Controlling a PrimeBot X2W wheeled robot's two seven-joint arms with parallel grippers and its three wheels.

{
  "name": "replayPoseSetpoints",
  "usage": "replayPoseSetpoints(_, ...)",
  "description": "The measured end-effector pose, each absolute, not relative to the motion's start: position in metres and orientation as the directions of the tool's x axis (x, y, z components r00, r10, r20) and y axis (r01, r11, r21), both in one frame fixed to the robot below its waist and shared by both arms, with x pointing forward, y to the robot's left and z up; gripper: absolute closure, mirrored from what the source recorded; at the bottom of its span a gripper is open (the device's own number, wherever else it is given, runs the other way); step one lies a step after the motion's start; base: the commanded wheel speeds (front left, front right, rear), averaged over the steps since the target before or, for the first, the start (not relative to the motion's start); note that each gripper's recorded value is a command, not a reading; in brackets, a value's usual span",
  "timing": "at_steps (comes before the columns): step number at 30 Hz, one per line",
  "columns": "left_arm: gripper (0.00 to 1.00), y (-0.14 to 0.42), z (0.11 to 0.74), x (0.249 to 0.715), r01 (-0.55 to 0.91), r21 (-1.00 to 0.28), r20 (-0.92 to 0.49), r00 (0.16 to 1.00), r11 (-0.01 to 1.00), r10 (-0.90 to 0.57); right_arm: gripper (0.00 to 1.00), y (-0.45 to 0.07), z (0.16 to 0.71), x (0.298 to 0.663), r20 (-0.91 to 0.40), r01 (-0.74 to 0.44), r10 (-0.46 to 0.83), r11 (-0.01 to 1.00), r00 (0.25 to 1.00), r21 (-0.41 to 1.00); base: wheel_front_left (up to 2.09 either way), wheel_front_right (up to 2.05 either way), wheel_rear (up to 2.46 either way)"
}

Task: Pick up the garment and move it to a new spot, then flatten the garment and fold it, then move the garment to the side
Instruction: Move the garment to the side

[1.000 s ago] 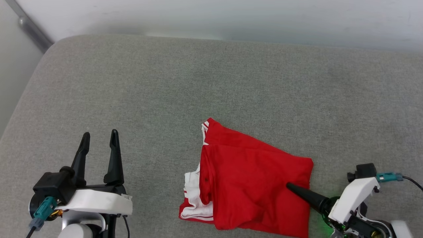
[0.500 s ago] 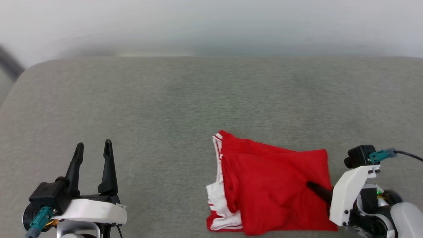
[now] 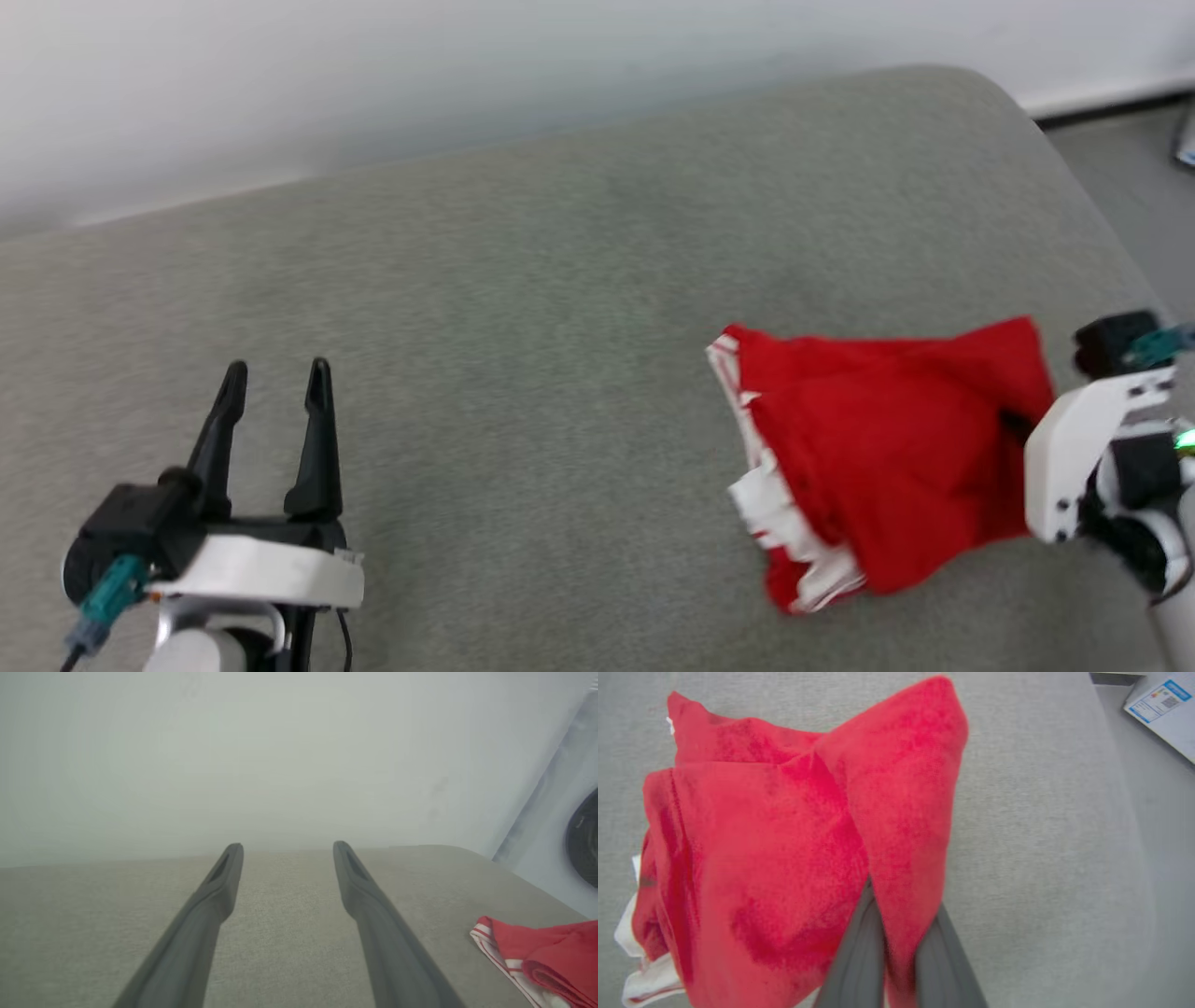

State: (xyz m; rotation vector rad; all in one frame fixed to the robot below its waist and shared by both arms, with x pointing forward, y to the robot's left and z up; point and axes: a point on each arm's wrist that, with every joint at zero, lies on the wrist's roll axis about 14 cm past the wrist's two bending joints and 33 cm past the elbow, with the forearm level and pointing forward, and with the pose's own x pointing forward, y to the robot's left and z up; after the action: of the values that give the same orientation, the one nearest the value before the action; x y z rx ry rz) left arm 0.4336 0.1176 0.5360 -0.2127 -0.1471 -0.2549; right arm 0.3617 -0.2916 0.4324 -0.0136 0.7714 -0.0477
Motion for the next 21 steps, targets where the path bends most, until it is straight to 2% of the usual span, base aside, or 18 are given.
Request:
replayPoseSetpoints(6,0.0,0.069,0.532,0.472,0.416,-0.176,0.186,0.904,0.892,-0.385,1.0,-0.362,0.438,0.373,-0.636,0.222,-0.222,0.972,0.739,-0.082,0.0,0.0,0.0)
replayPoseSetpoints(11,0.0,0.04,0.517,0.498,0.495,-0.19,0.184,0.866,0.848,-0.464,1.0,-0.424,0.452,0.382,-0.531,0.355,-0.391,0.919,0.752,-0.174,0.0,0.0,0.0)
replayPoseSetpoints(15,0.0,0.031,0.503,0.514,0.517,-0.202,0.174,0.855,0.831,-0.489,1.0,-0.449,0.456,0.397,-0.455,0.426,-0.459,0.887,0.763,-0.18,0.0,0.0,0.0)
replayPoseSetpoints(21,0.0,0.033,0.47,0.529,0.515,-0.208,0.115,0.857,0.832,-0.502,1.0,-0.452,0.42,0.408,-0.473,0.448,-0.483,0.873,0.737,-0.193,0.0,0.0,0.0)
